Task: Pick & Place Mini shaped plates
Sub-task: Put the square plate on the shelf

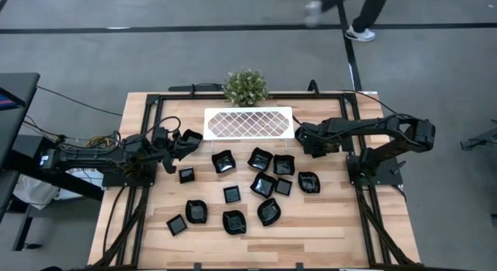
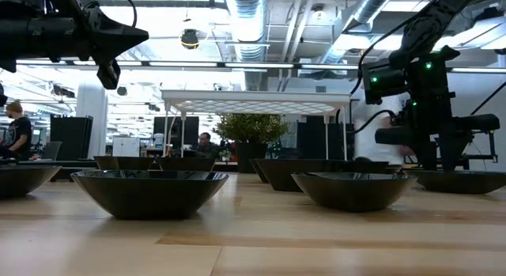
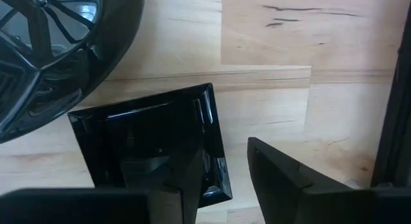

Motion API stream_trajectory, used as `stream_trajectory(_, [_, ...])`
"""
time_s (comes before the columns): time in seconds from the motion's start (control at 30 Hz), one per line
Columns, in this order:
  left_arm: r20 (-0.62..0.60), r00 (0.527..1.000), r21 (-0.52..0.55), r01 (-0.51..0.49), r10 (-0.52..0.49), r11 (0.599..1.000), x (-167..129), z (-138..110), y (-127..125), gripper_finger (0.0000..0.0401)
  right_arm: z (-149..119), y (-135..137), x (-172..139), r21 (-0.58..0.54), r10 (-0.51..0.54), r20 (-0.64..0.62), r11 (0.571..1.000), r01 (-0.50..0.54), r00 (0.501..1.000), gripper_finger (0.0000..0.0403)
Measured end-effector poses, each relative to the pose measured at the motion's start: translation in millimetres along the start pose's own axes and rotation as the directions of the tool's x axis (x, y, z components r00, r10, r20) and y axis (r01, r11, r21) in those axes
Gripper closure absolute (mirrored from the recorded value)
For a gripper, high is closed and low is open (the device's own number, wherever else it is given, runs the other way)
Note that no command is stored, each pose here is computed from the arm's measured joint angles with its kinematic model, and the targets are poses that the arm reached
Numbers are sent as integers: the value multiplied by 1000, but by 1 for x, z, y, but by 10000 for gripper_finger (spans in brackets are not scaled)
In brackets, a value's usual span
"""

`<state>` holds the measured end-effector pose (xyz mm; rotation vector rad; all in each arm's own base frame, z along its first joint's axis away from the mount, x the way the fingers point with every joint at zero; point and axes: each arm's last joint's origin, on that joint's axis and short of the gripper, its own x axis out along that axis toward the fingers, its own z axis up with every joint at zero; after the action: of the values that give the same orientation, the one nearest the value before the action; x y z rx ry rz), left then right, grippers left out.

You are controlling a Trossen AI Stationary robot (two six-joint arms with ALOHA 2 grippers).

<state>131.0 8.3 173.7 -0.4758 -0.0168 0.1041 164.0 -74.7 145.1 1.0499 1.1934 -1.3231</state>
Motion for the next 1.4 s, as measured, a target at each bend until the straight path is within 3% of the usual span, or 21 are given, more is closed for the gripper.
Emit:
stream_trajectory(0.83, [5, 1000, 0, 3, -3, 1000, 0, 0, 0, 389, 0, 0, -1, 7, -1, -3, 1000, 1, 1000, 379])
stream_trajectory(1.4, [13, 1000, -1, 7, -7, 1000, 0, 1, -1, 389, 1, 0, -9, -6, -29, -15, 1000, 29, 999, 394])
